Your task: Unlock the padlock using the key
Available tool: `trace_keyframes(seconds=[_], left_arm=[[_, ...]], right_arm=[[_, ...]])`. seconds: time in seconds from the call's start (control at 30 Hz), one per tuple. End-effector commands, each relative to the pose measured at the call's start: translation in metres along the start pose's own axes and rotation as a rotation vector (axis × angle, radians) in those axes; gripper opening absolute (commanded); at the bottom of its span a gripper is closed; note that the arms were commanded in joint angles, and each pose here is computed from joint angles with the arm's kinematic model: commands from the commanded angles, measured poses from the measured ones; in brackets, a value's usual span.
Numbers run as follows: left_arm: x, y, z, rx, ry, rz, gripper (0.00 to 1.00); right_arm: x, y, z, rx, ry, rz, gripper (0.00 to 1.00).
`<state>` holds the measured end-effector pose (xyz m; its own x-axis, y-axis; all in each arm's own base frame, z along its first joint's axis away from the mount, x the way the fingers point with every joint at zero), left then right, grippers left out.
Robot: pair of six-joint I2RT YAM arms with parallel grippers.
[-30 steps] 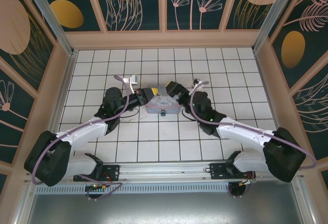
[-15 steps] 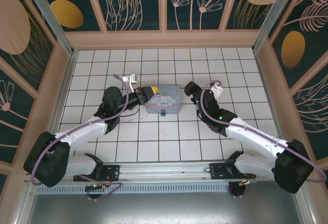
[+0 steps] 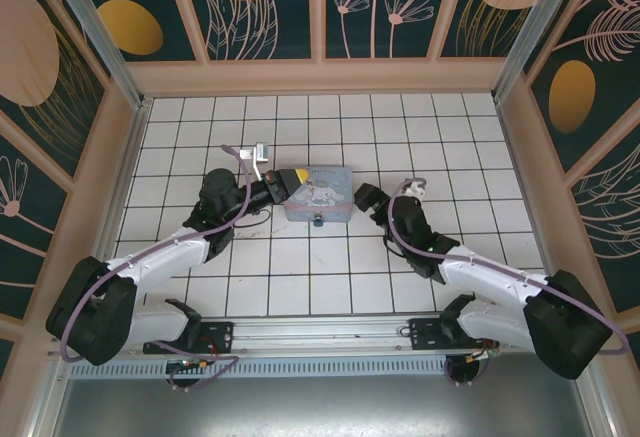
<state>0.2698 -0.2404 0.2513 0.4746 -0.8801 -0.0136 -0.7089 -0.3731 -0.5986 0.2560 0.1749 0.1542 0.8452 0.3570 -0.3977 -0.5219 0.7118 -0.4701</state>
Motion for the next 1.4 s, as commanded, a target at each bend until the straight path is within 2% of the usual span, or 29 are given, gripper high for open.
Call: trace_keyframes(seconds=[0.0,0.13,0.23,0.47,0.53,0.63,0.8,1.37], left_arm=[[0.0,-0.011,-0.016,0.058,0.055,-0.029,0.0],[-0.001,-0.01,-0.016,0.055,0.06,-0.026,0.0],[-0.001,-0.01,-0.016,0.054,0.063,-0.026,0.0],[-0.004,-0.009,-0.017,0.023,0.077,-0.035,0.0],[-0.004,-0.008,-0.018,0.008,0.085,-0.031,0.0],[-0.005,-0.007,-0.018,-0.009,0.091,-0.033,0.0],[-0.005,-0.008,-0.02,-0.022,0.102,-0.034,0.0],[-0.007,-0.006,-0.019,-0.026,0.098,-0.035,0.0]], right_arm=[[-0.009,-0.001,0.053,0.071,-0.269,0.021,0.99],[-0.012,0.009,0.079,0.103,-0.385,0.069,0.99],[-0.016,0.014,0.1,0.126,-0.495,0.101,0.92],[-0.023,0.022,0.134,0.13,-0.626,0.123,0.63],[-0.023,0.024,0.138,0.135,-0.647,0.129,0.58],[-0.022,0.026,0.14,0.145,-0.663,0.137,0.56],[-0.02,0.031,0.148,0.144,-0.69,0.157,0.46],[-0.012,0.045,0.165,0.138,-0.726,0.198,0.32]])
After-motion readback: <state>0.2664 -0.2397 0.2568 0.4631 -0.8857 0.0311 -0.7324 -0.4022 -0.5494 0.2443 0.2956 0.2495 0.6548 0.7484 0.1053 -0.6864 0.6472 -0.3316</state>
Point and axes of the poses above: each hand's point on the last joint's axis, 136 mm out from that joint toward the fingers, its own x axis out along the fingers, its own z axis along the line the jaws close on, y = z × x, the point moved 4 cm from there along -x, back along the fingers, and after that the axes turned 7 degrees about x, right-handed, at the moved point
